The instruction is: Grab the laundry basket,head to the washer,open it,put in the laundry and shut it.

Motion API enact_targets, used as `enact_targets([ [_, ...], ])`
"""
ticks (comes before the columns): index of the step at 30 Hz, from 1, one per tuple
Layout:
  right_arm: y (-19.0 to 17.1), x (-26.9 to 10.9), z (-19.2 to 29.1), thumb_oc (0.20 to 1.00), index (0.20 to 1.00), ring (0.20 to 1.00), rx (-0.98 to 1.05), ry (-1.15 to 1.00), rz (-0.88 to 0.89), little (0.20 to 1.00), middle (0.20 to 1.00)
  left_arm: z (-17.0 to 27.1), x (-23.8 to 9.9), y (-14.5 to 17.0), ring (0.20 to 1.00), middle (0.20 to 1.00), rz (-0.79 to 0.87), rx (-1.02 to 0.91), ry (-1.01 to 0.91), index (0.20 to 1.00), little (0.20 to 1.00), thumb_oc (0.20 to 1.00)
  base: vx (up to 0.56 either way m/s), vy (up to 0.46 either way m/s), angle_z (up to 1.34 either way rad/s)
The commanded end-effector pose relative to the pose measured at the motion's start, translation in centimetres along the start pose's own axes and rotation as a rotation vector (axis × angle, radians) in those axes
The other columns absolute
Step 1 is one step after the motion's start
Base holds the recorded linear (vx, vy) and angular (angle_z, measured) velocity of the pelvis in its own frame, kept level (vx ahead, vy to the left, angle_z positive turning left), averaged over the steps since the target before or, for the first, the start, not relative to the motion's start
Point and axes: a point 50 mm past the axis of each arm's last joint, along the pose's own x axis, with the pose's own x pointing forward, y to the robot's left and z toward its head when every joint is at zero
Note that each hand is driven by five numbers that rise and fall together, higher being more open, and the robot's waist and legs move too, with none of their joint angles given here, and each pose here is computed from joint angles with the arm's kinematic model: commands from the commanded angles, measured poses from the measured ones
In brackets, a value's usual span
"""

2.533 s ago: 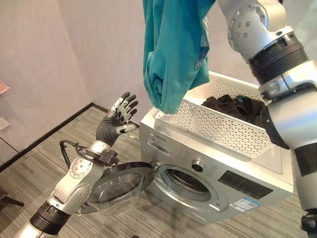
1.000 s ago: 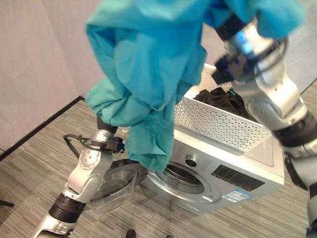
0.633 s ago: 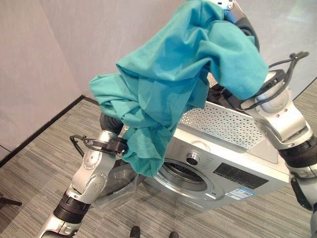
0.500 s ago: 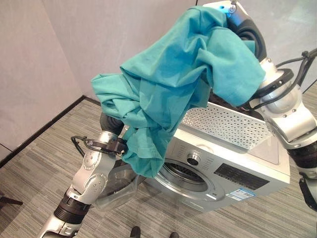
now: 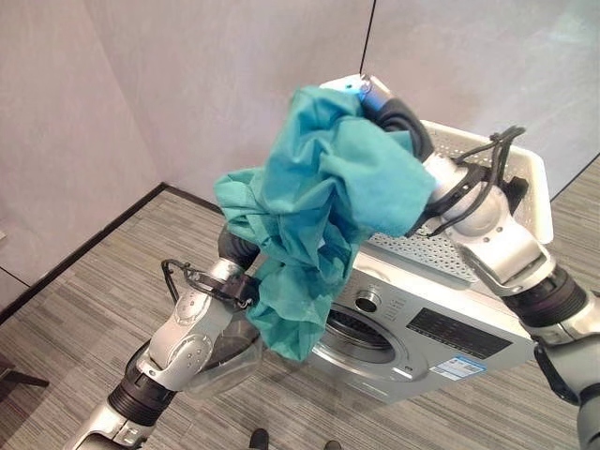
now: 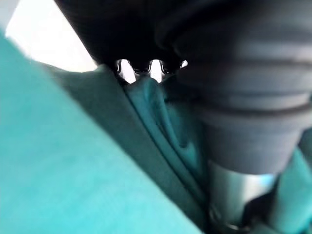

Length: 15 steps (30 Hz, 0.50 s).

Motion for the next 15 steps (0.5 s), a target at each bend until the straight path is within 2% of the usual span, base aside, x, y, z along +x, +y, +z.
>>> enact_targets([
  [1, -0.1, 0.7, 0.7, 0.200, 0.200, 0.200, 0.011, -0.046, -0.014, 0.200, 0.200, 1.4, 1.7, -0.4, 1.000, 1.000, -0.062, 0.026, -0.061, 1.000, 1.000, 1.000, 0.00, 0.000, 0.00],
  [2, 0.2, 0.7, 0.5, 0.200, 0.200, 0.200, -0.008, -0.035, 0.001, 0.200, 0.200, 1.2, 2.0, -0.8, 1.000, 1.000, -0.078, 0.012, -0.057, 1.000, 1.000, 1.000, 0.00, 0.000, 0.00],
  [3, 0.3, 0.6, 0.5, 0.247, 0.247, 0.247, -0.019, -0.030, 0.009, 0.247, 0.247, 1.2, 2.1, -0.8, 0.787, 0.787, -0.076, 0.010, -0.057, 0.787, 0.787, 0.787, 0.00, 0.000, 0.00],
  [4, 0.4, 0.6, 0.3, 0.376, 0.376, 0.376, -0.026, -0.020, 0.020, 0.376, 0.376, 1.1, 2.3, -0.9, 0.517, 0.517, -0.079, 0.014, -0.053, 0.517, 0.517, 0.517, 0.00, 0.000, 0.00],
  [5, 0.5, 0.5, 0.3, 0.548, 0.548, 0.548, -0.040, -0.015, 0.033, 0.548, 0.548, 1.2, 2.4, -1.1, 0.363, 0.363, -0.088, 0.019, -0.055, 0.363, 0.363, 0.363, 0.00, 0.000, 0.00],
  [6, 0.5, 0.4, 0.2, 0.598, 0.598, 0.598, -0.040, -0.004, 0.044, 0.598, 0.598, 1.2, 2.6, -1.3, 0.231, 0.231, -0.100, 0.019, -0.051, 0.231, 0.231, 0.231, 0.00, 0.000, 0.00],
  [7, 0.5, 0.3, 0.1, 0.944, 0.944, 0.944, -0.040, 0.001, 0.046, 0.944, 0.944, 1.1, 2.6, -1.5, 0.200, 0.200, -0.109, 0.017, -0.047, 0.200, 0.200, 0.200, 0.00, 0.000, 0.00],
  [8, 0.6, 0.3, 0.1, 1.000, 1.000, 1.000, -0.042, 0.006, 0.057, 1.000, 1.000, 1.1, 2.7, -1.5, 0.200, 0.200, -0.114, 0.019, -0.048, 0.200, 0.200, 0.200, 0.00, 0.000, 0.00],
  [15, 0.7, -0.2, -0.1, 1.000, 1.000, 1.000, -0.015, 0.019, 0.067, 1.000, 1.000, 1.1, 2.8, -1.6, 0.200, 0.200, -0.115, 0.020, -0.049, 0.200, 0.200, 0.200, 0.00, 0.000, 0.00],
])
